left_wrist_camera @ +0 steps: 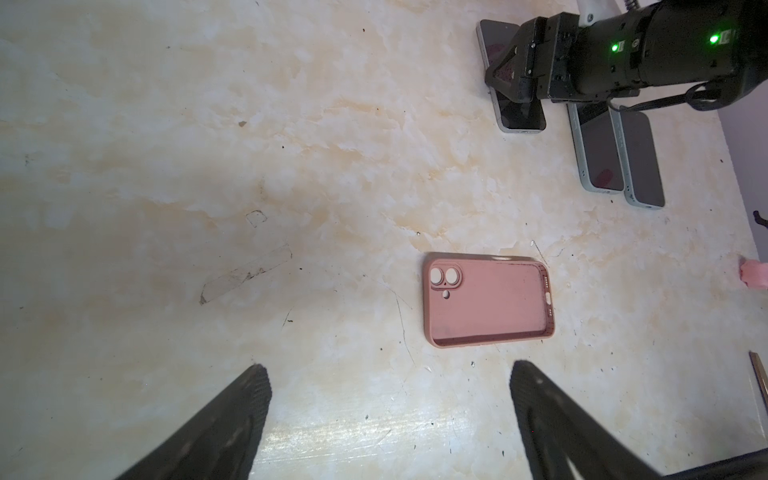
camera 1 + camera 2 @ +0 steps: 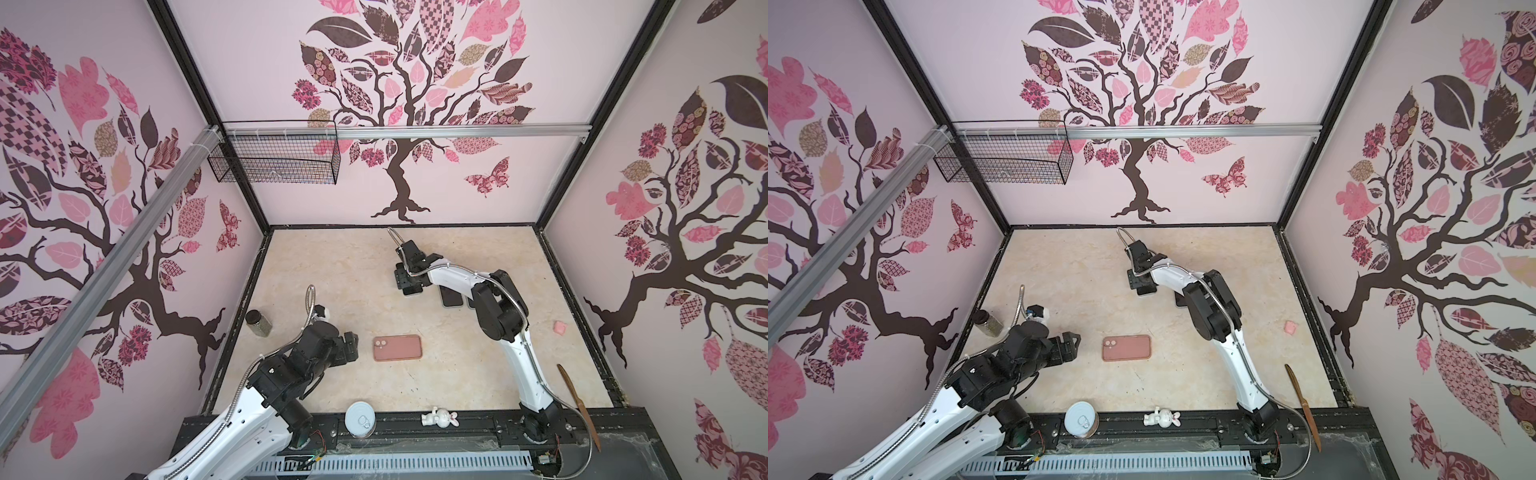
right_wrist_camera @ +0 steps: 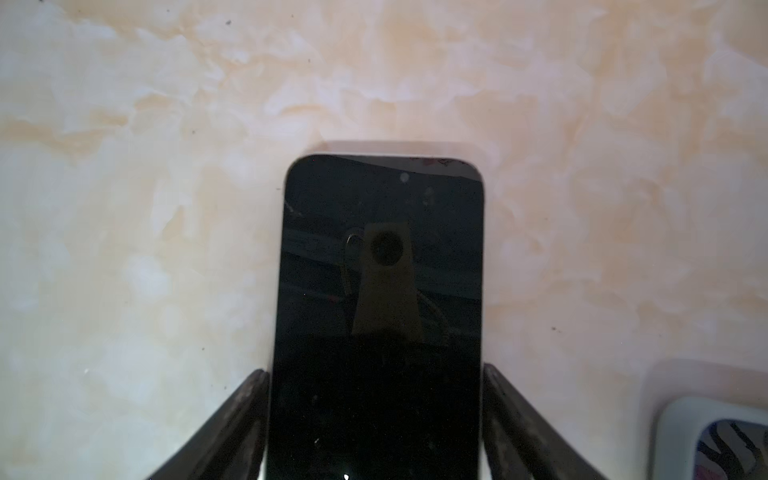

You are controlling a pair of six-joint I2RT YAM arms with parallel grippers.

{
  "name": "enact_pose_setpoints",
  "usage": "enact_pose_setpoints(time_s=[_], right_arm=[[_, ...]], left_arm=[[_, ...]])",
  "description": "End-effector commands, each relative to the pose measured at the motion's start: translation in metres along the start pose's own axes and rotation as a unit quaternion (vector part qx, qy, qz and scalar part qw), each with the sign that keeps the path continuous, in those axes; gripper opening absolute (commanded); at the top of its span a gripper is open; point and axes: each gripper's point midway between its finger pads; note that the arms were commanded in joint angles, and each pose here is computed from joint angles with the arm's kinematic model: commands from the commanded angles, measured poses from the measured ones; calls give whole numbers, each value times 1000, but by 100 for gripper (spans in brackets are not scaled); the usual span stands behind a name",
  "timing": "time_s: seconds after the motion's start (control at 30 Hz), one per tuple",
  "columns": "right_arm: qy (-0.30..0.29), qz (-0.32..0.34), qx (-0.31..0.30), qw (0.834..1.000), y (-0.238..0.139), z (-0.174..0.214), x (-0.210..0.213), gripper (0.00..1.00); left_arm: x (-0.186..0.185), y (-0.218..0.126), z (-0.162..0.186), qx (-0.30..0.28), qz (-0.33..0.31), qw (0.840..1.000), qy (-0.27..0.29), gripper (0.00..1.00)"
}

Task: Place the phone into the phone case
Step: 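Grasp a black phone by its short end with the right gripper, then lift the black phone toward the left gripper while the left gripper rises to meet it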

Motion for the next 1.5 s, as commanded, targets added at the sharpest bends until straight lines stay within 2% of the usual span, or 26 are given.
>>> enact_pose_setpoints(time_s=[0.0,0.1,0.33,0.7,0.77,0.93,1.03,1.23,1.47], right_arm=[[-47,30,107,993,15,72,-18,62],[-53,-6,91,994,2,64,-7,57],[-60,-65,61,994,-39,49,6,56],[-58,-148,25,987,-106,50,19,53],[-56,-168,-4,984,-122,49,20,52],[-55,-200,-31,978,-151,55,21,51],[-53,-220,-47,973,-165,58,23,51],[-64,-277,-90,954,-199,65,35,51],[-97,-307,-133,937,-235,77,51,50]], left_arm=[[5,5,5,3,-8,1000,3,94],[5,6,5,4,-10,1000,3,94],[4,5,1,1,-13,1000,5,93],[-18,13,-9,19,6,999,32,92],[-28,14,-13,23,24,999,39,93],[-57,18,-22,47,78,995,48,92],[-74,19,-30,66,127,989,32,92],[-96,19,-50,85,223,971,-14,91],[-121,16,-62,115,304,945,-33,88]])
Point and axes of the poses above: each gripper's point midway between its finger pads, its own y axis out along the fingers, its own x axis along the line the jaws close on, z = x × y, and after that the axes turned 1 degree about y, right-handed
